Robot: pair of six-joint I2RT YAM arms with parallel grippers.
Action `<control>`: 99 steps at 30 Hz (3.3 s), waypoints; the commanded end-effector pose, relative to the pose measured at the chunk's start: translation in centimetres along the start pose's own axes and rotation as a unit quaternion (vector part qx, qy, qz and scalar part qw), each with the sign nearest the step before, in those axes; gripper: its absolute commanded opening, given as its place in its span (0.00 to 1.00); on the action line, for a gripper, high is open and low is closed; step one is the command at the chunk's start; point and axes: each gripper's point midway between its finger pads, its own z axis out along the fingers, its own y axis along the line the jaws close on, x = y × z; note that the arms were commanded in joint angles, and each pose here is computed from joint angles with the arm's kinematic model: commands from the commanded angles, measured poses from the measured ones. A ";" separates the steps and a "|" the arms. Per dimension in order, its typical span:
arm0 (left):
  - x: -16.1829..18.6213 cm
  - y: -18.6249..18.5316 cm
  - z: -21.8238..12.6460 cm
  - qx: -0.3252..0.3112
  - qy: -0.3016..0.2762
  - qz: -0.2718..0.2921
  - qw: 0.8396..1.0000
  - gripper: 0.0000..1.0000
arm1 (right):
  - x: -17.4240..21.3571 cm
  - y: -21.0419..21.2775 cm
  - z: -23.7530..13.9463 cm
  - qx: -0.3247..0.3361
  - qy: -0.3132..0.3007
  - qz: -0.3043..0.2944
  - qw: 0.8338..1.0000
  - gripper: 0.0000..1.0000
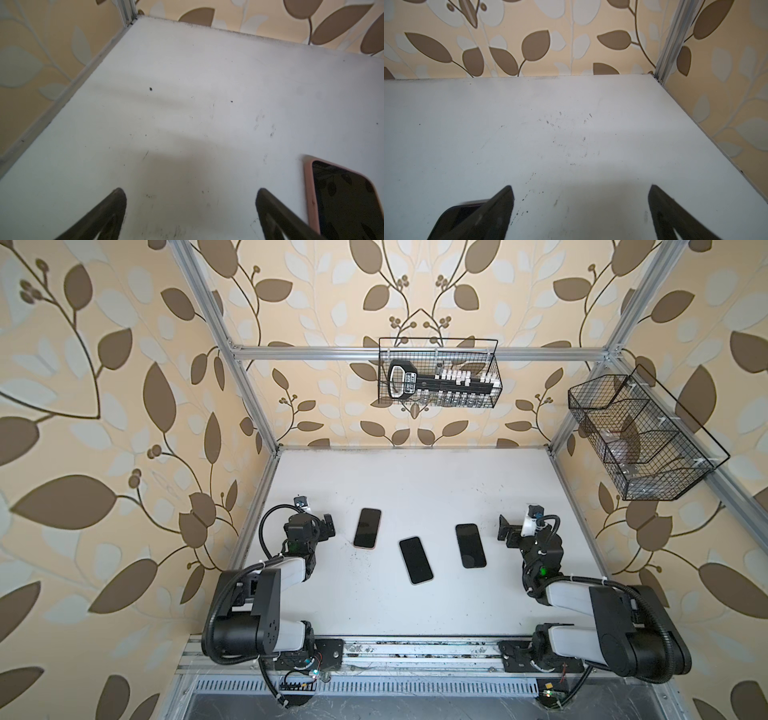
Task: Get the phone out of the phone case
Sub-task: 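Move the right gripper over the dark-cased phone while the left arm rises, then lower the right gripper and grip the dark-cased phone's end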
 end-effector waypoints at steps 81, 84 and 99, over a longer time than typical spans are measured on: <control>-3.7 -6.9 -17.3 0.140 0.244 -0.239 0.929 0.99 | 10.4 13.4 -4.0 -0.022 0.452 -0.043 0.891 0.97; -3.7 -6.8 -17.2 0.139 0.246 -0.239 0.929 0.99 | 10.9 13.0 -3.8 -0.014 0.456 -0.051 0.889 0.97; -3.5 -7.0 -16.9 0.144 0.247 -0.244 0.927 0.99 | 13.1 12.2 -3.6 -0.008 0.488 -0.062 0.870 0.89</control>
